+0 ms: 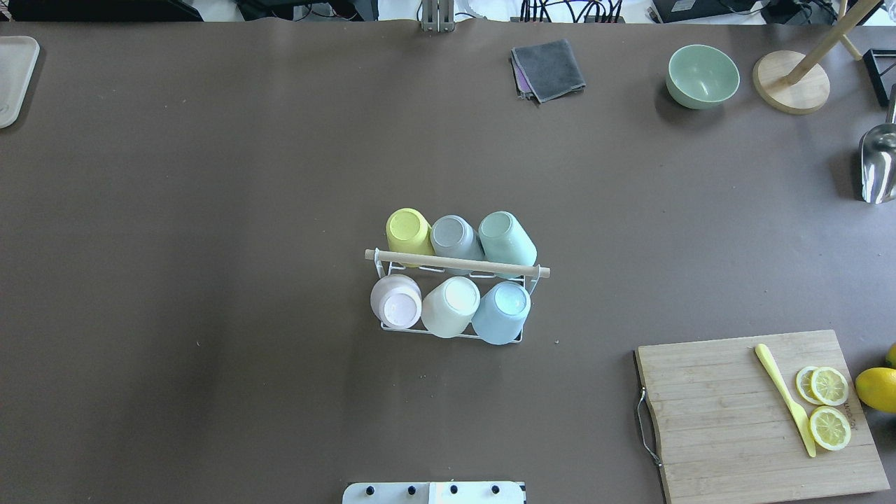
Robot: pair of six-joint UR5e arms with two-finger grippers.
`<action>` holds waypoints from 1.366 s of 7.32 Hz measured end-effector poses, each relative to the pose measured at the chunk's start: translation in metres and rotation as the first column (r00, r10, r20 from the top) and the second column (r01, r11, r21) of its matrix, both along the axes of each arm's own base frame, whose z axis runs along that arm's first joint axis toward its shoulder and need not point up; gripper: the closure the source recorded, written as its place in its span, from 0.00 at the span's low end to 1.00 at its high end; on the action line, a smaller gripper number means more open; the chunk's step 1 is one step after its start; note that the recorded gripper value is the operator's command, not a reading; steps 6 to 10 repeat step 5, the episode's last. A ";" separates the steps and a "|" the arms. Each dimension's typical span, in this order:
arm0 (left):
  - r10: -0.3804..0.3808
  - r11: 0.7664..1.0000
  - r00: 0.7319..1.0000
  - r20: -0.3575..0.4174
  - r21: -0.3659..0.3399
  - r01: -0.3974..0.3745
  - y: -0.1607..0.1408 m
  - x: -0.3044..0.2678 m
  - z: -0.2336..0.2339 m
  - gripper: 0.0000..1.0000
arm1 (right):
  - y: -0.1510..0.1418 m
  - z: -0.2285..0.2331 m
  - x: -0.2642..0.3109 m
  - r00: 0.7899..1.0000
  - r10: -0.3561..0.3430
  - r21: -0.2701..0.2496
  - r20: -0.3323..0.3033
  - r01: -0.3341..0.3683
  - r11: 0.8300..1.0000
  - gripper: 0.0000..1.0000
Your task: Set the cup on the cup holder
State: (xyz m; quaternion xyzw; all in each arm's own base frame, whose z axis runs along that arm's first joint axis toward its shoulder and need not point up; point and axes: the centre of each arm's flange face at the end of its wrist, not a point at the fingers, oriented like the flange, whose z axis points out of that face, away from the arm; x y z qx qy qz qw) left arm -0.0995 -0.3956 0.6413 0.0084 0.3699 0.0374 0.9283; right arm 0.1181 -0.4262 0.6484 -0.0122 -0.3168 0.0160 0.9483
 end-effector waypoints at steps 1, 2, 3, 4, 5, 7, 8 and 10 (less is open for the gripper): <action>0.000 1.000 1.000 -0.001 -0.004 0.000 0.001 0.000 0.002 0.01 | 0.000 0.000 0.000 1.000 -0.001 0.001 -0.003 0.001 1.000 0.00; 0.000 1.000 1.000 -0.002 -0.007 0.000 0.002 0.000 0.003 0.02 | 0.000 0.000 0.000 1.000 -0.001 0.001 -0.004 0.001 1.000 0.00; 0.000 1.000 1.000 -0.001 -0.007 0.000 0.002 0.000 0.003 0.02 | 0.000 0.000 0.000 1.000 -0.001 0.001 -0.004 0.001 1.000 0.00; 0.000 1.000 1.000 -0.001 -0.008 0.000 0.003 0.000 0.003 0.02 | 0.000 0.000 0.000 1.000 -0.001 0.001 -0.005 0.001 1.000 0.00; 0.000 1.000 1.000 -0.002 -0.011 0.000 0.003 0.000 0.004 0.02 | -0.001 0.000 0.000 1.000 -0.001 0.001 -0.005 0.001 1.000 0.00; 0.000 1.000 1.000 -0.002 -0.011 0.000 0.003 0.000 0.004 0.02 | -0.001 0.000 0.000 1.000 -0.001 0.001 -0.005 0.001 1.000 0.00; 0.000 1.000 1.000 -0.002 -0.011 0.000 0.003 0.000 0.004 0.02 | -0.001 0.000 0.000 1.000 -0.001 0.001 -0.005 0.001 1.000 0.00; 0.000 1.000 1.000 -0.002 -0.011 0.000 0.003 0.000 0.004 0.02 | -0.001 0.000 0.000 1.000 -0.001 0.001 -0.005 0.001 1.000 0.00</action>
